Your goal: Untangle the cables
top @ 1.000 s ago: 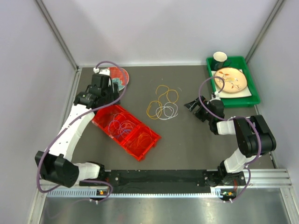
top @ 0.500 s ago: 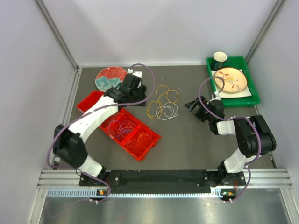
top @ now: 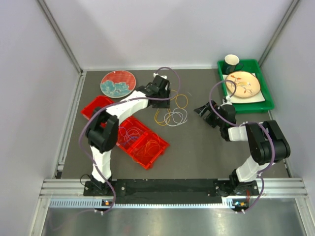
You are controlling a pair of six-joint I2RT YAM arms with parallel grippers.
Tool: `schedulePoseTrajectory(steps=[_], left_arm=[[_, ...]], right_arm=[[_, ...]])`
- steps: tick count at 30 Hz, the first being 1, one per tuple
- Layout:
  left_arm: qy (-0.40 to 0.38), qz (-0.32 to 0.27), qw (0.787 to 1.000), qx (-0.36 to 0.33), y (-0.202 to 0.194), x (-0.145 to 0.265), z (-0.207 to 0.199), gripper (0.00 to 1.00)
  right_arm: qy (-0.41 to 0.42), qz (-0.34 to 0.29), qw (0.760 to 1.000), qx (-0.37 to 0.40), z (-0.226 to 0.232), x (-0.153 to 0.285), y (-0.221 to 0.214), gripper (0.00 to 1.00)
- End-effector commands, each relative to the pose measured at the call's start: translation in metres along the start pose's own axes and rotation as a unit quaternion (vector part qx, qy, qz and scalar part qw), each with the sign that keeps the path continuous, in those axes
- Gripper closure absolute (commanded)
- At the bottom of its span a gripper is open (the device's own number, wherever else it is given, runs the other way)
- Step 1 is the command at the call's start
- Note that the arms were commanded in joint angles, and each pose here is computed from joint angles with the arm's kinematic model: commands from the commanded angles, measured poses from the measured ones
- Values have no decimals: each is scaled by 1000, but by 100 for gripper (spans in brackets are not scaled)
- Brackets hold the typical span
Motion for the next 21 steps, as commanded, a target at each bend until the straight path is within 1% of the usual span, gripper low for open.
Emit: schedulePoseTrajectory(steps=[1,12,21], left_arm=[[-19,-17,1000,7,14,-17,-22,49],[-2,16,1000,3,-6,-55,-21,51],[14,4,1000,-2,-4,-71,-20,52]], right_arm=[[15,-17,1000,8,8,-7,11,1],[15,-21,1000,2,5,-7,11,1],[17,-20,1000,1,6,-8,12,1]])
Point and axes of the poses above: each gripper's point midway between its finger pads, its own x axis back along the fingers, its own z axis along the line the jaws close on, y = z × x, the point moved 9 cm from there along x, back along the fingers, and after that the axes turned 2 degrees about -x, right-handed, at the moved point
